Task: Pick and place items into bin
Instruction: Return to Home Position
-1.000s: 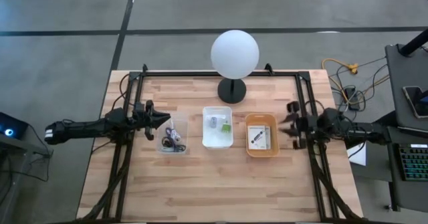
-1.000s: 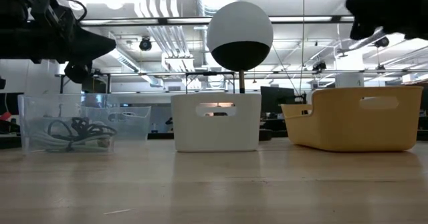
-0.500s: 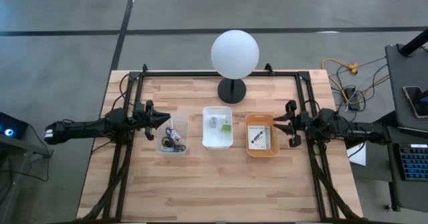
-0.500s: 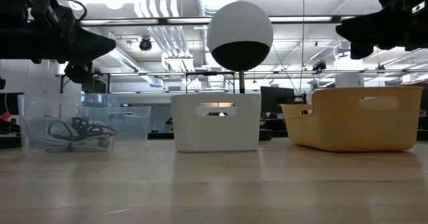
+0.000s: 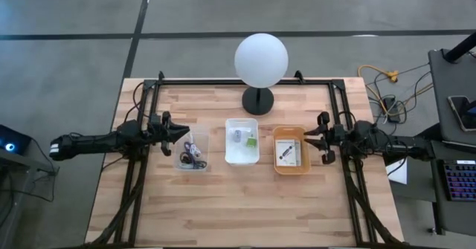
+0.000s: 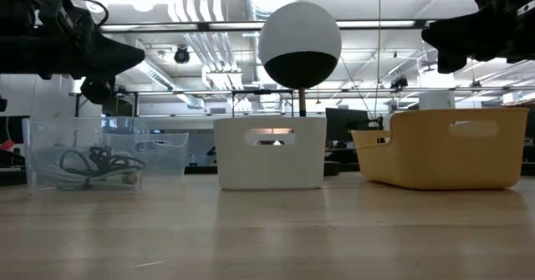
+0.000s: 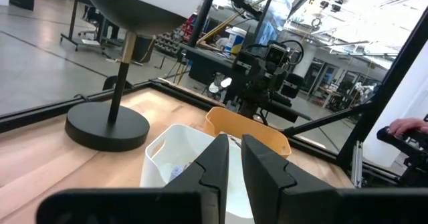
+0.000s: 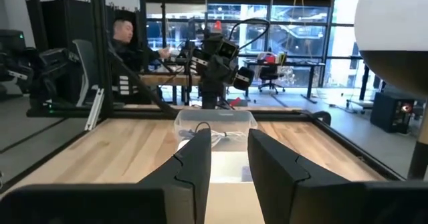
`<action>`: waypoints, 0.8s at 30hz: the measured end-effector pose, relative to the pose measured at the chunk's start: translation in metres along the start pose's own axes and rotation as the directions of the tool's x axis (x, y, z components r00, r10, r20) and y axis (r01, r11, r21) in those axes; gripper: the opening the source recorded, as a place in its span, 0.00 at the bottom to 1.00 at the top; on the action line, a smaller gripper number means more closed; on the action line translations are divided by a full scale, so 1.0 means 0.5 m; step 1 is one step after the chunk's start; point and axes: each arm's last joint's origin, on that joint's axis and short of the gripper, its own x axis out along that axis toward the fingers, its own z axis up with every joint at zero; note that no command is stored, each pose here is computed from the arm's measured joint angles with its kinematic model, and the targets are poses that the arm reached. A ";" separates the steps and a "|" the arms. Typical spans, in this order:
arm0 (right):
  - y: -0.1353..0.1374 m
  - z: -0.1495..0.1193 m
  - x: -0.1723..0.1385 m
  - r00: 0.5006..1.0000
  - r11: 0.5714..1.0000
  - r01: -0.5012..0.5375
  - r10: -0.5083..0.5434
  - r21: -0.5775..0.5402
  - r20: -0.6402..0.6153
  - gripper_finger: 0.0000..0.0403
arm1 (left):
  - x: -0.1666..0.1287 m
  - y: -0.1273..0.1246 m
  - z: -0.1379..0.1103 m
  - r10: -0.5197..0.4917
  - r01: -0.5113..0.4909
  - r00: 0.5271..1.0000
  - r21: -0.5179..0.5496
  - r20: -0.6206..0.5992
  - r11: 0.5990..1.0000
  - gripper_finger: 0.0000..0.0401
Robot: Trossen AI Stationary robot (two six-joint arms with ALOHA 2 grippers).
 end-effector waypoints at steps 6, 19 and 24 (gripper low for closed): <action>0.000 0.000 0.000 1.000 1.000 0.001 -0.001 0.000 0.000 0.22 | 0.000 0.000 0.000 0.000 0.000 1.000 0.000 0.000 1.000 0.07; 0.000 0.000 0.000 1.000 1.000 0.001 -0.001 0.001 0.000 0.22 | 0.000 0.000 -0.001 0.003 0.000 1.000 0.407 -0.005 0.914 0.07; 0.000 0.000 0.000 1.000 1.000 0.002 -0.002 0.001 0.000 0.22 | 0.000 0.001 -0.002 0.004 0.000 1.000 0.407 -0.009 0.913 0.07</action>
